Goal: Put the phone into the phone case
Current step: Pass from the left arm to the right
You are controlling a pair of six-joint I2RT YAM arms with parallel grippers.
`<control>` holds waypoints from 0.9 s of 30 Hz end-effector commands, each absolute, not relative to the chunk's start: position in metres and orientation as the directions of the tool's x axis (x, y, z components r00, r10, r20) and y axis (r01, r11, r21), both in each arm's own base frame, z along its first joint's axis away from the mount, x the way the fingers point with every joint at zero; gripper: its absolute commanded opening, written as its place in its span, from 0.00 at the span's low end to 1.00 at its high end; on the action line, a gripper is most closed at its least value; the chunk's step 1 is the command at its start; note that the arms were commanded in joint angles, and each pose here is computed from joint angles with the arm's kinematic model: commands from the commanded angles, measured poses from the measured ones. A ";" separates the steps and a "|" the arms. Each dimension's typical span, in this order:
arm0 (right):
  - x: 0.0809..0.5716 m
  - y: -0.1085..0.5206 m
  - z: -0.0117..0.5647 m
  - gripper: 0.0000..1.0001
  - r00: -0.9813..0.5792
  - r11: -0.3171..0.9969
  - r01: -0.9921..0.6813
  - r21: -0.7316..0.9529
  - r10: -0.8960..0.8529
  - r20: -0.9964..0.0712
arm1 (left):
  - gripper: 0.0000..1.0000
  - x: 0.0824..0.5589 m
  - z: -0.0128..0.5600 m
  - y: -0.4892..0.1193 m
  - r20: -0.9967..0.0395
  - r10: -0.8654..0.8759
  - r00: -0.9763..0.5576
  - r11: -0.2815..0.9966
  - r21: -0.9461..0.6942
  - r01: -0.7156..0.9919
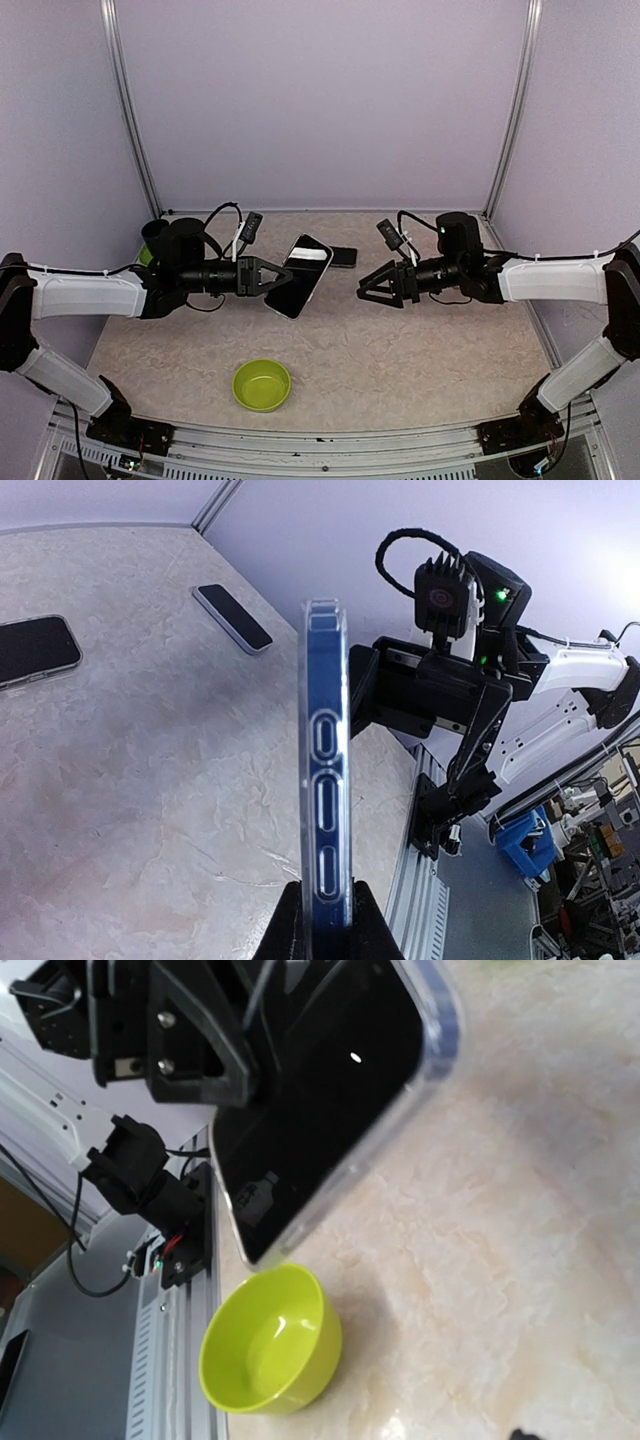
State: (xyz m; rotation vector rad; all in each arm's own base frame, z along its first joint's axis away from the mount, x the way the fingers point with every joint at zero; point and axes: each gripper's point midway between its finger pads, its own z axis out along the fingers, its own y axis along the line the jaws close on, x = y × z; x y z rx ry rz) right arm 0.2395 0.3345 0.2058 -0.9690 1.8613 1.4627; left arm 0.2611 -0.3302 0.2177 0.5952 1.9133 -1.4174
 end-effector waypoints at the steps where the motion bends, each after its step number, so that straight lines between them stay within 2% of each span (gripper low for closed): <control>1: 0.245 0.337 0.208 0.79 -0.566 0.120 -0.824 0.553 -0.186 -0.803 | 0.00 0.263 0.244 -0.326 -0.792 -0.087 -0.604 0.264 -0.603 0.753; 10: 0.250 0.340 0.203 0.80 -0.571 0.113 -0.821 0.560 -0.191 -0.798 | 0.00 0.270 0.241 -0.323 -0.781 -0.113 -0.614 0.279 -0.618 0.735; 19: 0.253 0.339 0.195 0.80 -0.584 0.114 -0.811 0.574 -0.195 -0.788 | 0.00 0.282 0.242 -0.305 -0.780 -0.235 -0.580 0.335 -0.625 0.705; 27: 0.260 0.343 0.188 0.79 -0.597 0.103 -0.801 0.589 -0.196 -0.778 | 0.00 0.281 0.238 -0.309 -0.777 -0.224 -0.588 0.347 -0.627 0.697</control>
